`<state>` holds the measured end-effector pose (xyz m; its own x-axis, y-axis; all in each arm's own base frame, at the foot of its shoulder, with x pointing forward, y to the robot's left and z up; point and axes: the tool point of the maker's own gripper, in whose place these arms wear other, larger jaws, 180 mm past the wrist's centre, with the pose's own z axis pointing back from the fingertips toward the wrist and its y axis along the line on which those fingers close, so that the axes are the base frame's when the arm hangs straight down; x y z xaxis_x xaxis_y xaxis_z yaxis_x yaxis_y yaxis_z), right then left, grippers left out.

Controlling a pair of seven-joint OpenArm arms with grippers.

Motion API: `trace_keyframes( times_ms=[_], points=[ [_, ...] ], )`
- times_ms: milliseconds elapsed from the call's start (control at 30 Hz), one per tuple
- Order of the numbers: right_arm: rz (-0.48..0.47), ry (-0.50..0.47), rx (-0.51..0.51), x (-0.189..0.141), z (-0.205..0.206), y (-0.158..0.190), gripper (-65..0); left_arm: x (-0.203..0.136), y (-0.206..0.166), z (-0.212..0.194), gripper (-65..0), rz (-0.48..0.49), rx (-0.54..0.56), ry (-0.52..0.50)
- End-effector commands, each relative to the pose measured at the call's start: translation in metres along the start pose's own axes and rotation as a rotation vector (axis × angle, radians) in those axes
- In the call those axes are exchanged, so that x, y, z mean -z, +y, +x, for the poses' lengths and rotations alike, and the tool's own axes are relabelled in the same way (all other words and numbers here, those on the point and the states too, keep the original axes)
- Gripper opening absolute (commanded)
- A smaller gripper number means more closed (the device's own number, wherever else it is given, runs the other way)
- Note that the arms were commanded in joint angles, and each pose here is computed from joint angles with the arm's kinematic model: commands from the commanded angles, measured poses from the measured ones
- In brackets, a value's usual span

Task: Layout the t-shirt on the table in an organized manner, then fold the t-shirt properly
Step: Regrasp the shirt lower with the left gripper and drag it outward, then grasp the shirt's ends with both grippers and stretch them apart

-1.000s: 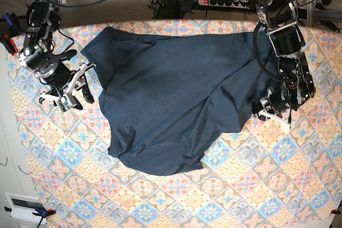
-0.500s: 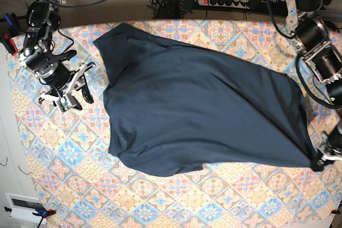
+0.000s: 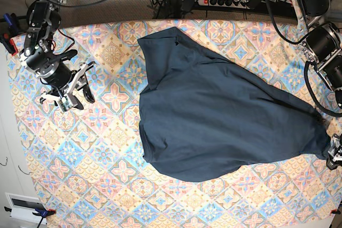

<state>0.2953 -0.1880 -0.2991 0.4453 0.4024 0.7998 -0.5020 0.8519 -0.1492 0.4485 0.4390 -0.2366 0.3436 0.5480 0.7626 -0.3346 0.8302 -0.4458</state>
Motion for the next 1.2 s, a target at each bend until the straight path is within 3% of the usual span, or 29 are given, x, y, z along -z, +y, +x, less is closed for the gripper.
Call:
trace_keyframes(
  times_ms=[0,67,200,333,567,733,967,1167],
  points=[
    [0.025,-0.047,-0.028,0.001,0.015,0.005,-42.7,-0.007,-0.012,0.026,-28.3,-0.034,0.021,-0.050],
    [0.092,-0.038,-0.048,0.009,0.015,0.027,-42.5,-0.007,-0.015,0.016,-23.3,-0.052,0.010,-0.003],
    [0.230,-0.027,-0.089,0.022,0.015,0.075,-42.5,-0.015,-0.016,-0.014,-23.2,-0.120,-0.040,0.087],
    [0.310,-0.024,-0.113,0.027,0.014,0.103,-42.6,-0.058,-0.003,-0.042,-23.2,-0.136,0.045,0.106],
    [0.334,-0.019,-0.119,0.028,0.013,0.112,-42.5,-0.117,0.038,-0.120,-23.2,-0.052,0.095,0.180],
    [0.353,0.017,-0.100,0.024,-0.003,0.121,-42.4,-0.131,0.055,-0.162,-23.2,-0.014,0.081,0.266],
    [0.478,0.148,-0.103,0.031,-0.039,0.161,-42.4,-0.131,0.053,-0.170,-23.2,-0.021,0.065,0.273],
    [0.493,0.268,-0.021,0.042,-0.083,0.159,-42.4,-0.130,0.051,-0.177,-23.2,-0.026,0.050,0.279]
  ],
)
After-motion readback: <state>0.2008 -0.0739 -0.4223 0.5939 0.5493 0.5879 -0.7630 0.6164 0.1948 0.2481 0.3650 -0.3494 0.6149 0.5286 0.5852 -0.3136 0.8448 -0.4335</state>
